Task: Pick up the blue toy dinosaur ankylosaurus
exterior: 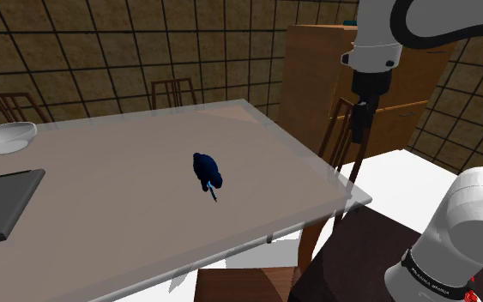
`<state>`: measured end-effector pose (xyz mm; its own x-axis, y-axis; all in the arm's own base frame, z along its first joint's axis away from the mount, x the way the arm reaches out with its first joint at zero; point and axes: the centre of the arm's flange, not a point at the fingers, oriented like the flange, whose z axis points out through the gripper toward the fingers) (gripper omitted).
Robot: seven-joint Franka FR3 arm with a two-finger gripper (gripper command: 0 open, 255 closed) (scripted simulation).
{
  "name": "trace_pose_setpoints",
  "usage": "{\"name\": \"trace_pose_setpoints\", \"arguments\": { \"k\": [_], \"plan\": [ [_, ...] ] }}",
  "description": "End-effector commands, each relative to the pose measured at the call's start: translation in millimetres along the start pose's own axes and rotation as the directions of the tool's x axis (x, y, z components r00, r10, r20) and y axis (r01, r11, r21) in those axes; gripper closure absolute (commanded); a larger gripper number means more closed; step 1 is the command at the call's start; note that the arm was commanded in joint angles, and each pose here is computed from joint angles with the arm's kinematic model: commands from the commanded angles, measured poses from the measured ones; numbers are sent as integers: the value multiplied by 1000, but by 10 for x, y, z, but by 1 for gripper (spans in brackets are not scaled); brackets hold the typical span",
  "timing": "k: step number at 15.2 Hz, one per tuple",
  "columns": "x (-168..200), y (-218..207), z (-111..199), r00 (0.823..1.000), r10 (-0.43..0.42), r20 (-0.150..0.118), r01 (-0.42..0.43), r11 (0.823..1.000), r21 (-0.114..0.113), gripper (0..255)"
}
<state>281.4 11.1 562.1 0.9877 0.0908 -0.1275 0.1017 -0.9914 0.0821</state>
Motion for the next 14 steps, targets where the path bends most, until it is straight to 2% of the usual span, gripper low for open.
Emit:
{"name": "trace_pose_setpoints", "arguments": {
  "k": [1,14],
  "plan": [
    [0,0,0,1000,0,0,0,1000,0,0],
    [1184,-1174,156,997,42,-69,-45,999,-31,0]
  ]
}}
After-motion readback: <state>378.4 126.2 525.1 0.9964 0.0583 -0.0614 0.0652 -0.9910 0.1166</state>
